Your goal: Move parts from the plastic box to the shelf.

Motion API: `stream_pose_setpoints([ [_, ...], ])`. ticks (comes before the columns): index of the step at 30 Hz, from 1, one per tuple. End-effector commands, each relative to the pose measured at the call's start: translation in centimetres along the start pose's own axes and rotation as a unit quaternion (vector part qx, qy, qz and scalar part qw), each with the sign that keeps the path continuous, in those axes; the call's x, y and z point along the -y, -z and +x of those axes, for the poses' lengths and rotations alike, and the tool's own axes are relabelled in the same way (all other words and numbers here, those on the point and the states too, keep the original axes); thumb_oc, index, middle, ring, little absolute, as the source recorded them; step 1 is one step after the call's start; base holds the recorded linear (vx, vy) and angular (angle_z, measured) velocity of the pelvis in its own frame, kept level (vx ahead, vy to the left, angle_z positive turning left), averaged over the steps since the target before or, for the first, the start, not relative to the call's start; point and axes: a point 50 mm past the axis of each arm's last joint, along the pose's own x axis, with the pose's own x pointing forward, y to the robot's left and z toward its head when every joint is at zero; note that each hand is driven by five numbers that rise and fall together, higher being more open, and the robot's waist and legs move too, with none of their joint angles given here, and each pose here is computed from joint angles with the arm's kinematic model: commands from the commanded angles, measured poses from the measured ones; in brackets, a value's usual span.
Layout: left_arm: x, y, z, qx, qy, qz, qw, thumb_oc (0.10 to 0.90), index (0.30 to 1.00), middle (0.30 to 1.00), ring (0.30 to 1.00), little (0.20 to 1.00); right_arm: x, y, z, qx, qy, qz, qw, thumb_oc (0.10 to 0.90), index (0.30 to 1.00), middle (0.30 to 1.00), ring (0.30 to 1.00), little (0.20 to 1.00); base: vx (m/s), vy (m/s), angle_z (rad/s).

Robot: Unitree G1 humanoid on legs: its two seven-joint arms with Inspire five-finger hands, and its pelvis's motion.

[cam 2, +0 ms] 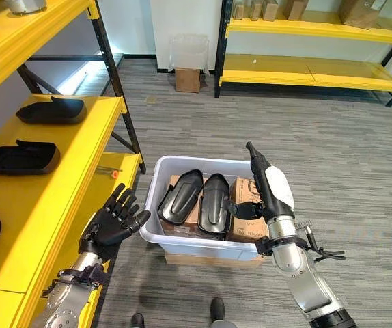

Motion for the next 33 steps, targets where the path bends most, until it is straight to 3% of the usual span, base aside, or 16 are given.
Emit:
stream_pose_setpoints([
  [1, 2.2, -4.5, 1.5, 0.092, 0.084, 0.042, 0.991, 0.900, 1.000, 1.000, 1.000, 1.000, 2.7, -5.8, 3.4, 0.154, 0.067, -0.002, 0.986, 0.900, 1.000, 1.000, 1.000, 1.000, 0.04, 0.003, -0.01],
  [11, 3.8, -5.6, 3.0, 0.098, 0.122, 0.057, 0.986, 0.900, 1.000, 1.000, 1.000, 1.000, 3.5, -8.5, 6.9, 0.185, 0.098, -0.052, 0.976, 0.900, 1.000, 1.000, 1.000, 1.000, -0.02, -0.015, 0.03],
  [20, 4.5, -7.0, 3.6, 0.123, 0.134, 0.062, 0.981, 0.900, 1.000, 1.000, 1.000, 1.000, 5.0, -9.1, 7.9, 0.198, 0.125, -0.098, 0.967, 0.900, 1.000, 1.000, 1.000, 1.000, -0.07, 0.002, 0.00],
  [33, 4.6, -8.1, 3.0, 0.152, 0.146, 0.059, 0.976, 0.900, 1.000, 1.000, 1.000, 1.000, 8.3, -9.5, 5.7, 0.232, 0.184, -0.125, 0.947, 0.900, 1.000, 1.000, 1.000, 1.000, -0.03, -0.017, -0.04],
])
